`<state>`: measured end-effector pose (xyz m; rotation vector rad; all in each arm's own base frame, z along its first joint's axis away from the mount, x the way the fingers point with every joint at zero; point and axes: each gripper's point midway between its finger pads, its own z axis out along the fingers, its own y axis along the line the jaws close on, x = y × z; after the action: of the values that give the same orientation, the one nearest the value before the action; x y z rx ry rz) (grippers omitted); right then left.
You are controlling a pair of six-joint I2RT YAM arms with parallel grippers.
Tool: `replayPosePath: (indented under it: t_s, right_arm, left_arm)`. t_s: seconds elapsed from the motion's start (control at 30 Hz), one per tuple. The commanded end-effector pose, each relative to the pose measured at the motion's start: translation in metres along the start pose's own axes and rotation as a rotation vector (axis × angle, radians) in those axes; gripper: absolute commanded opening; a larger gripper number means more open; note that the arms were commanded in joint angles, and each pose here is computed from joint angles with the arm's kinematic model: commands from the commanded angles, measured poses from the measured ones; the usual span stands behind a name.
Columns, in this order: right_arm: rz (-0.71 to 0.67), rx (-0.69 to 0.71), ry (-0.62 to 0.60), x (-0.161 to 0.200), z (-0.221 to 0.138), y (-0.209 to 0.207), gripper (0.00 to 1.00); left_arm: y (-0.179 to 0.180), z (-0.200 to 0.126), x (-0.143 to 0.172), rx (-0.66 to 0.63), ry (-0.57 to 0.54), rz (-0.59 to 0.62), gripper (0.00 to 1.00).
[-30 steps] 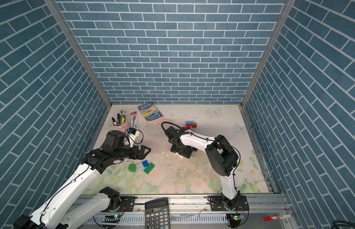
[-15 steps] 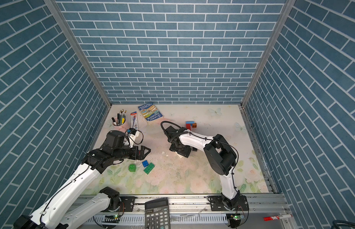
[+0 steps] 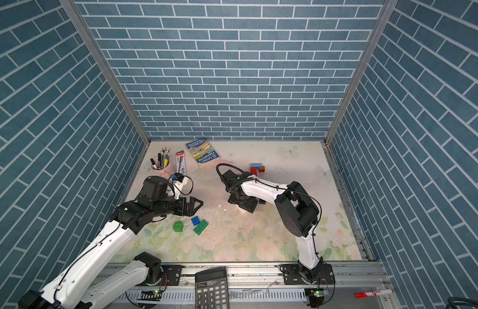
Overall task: Assemble the letter r with lego
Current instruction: Pick up the lego brick from the center of the board.
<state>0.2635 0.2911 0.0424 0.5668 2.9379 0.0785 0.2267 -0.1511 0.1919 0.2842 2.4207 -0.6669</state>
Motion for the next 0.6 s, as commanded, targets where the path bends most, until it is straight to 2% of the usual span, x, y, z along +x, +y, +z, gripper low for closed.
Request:
replayPosePath:
  t_s: [0.0, 0.57]
  right_arm:
    - [0.051, -0.035, -0.043, -0.005, -0.023, 0.007, 0.86]
    - [0.157, -0.024, -0.05, 0.001, -0.006, 0.001, 0.87]
  left_arm:
    - [0.0, -0.001, 0.002, 0.007, 0.007, 0.011, 1.0]
    - [-0.002, 0.0, 0.0, 0.012, 0.012, 0.02, 0.99]
